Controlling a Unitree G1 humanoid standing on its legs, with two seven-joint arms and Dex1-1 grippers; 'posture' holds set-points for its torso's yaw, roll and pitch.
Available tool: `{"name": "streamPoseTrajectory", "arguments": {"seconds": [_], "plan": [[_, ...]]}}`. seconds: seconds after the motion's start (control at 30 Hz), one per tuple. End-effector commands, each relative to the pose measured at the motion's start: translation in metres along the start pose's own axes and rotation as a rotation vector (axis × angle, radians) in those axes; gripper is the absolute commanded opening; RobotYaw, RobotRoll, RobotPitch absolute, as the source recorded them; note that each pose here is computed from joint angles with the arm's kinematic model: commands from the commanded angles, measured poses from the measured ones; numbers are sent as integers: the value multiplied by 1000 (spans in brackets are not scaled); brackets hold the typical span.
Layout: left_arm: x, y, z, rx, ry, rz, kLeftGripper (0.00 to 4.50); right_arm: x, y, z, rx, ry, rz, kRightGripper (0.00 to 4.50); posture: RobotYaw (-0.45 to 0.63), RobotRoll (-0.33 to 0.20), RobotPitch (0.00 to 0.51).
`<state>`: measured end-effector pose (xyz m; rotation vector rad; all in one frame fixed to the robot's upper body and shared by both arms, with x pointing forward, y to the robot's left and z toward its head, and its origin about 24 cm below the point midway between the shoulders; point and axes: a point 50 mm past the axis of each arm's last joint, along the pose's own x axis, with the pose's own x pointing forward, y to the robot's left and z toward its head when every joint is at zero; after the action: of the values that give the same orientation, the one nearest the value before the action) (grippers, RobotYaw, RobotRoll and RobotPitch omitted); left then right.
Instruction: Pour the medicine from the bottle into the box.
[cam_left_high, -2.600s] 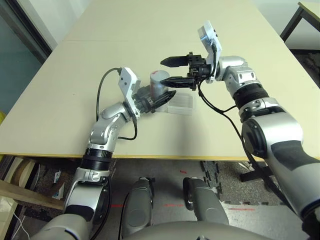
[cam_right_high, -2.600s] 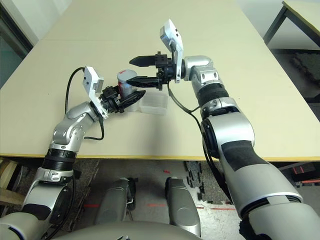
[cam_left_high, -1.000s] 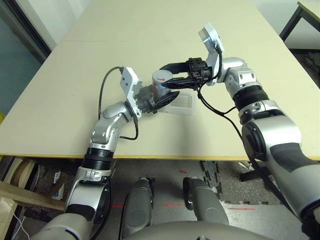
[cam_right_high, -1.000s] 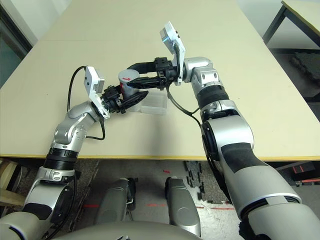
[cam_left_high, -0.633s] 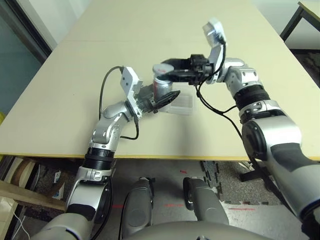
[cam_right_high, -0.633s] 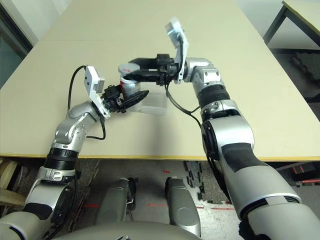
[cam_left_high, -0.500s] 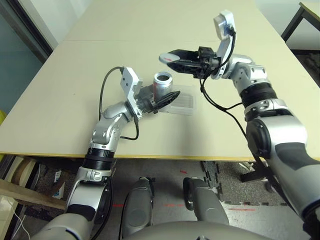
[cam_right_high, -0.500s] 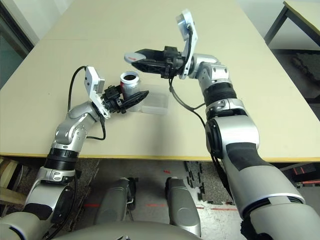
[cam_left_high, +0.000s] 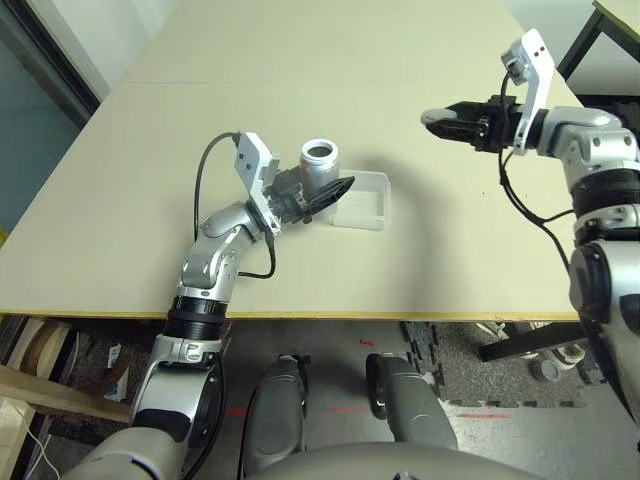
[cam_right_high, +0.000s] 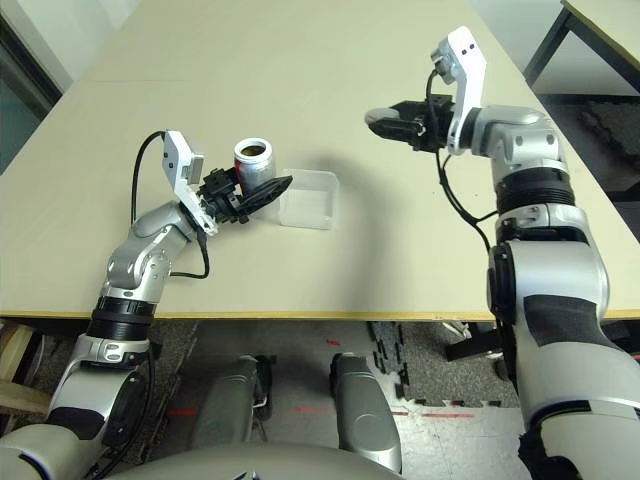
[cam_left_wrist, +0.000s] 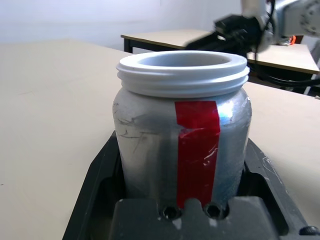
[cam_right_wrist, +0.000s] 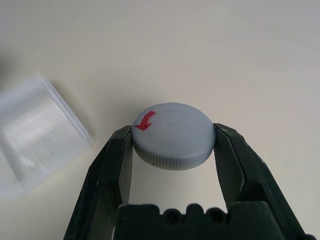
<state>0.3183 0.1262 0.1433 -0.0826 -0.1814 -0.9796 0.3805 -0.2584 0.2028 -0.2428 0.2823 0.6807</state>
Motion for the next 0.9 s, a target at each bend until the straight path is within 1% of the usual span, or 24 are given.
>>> {"name": "streamPoseTrajectory", "arguments": {"seconds": [0.03, 0.13, 0.33, 0.43, 0.5, 0.6, 0.63, 0.8, 0.9], "plan": [[-1, 7, 1, 32, 16, 33, 2713, -11, -7, -12, -41, 91, -49, 2578, -42, 0, 165], [-1, 11, 2, 44, 17, 54, 2713, -18, -10, -26, -70, 171, -52, 2578, -44, 0, 164], [-1, 15, 2, 62, 22, 72, 2713, -13, -8, -29, -135, 209, -55, 2578, -39, 0, 160], [-1, 17, 2, 70, 24, 84, 2713, -11, -7, -28, -139, 203, -49, 2578, -35, 0, 157], [-2, 18, 2, 72, 24, 87, 2713, -10, -7, -28, -142, 196, -52, 3312, -34, 0, 156], [-3, 19, 2, 75, 24, 94, 2713, -9, -6, -26, -141, 170, -45, 4260, -34, 0, 153], [-3, 20, 2, 77, 24, 97, 2713, -8, -5, -24, -143, 159, -37, 4499, -35, 0, 153], [-4, 24, 4, 90, 27, 114, 2713, -7, -1, -19, -135, 107, 11, 4500, -36, 0, 151], [-3, 30, 6, 108, 51, 139, 2713, -4, 9, -14, -153, 56, 127, 4500, -39, 0, 148]]}}
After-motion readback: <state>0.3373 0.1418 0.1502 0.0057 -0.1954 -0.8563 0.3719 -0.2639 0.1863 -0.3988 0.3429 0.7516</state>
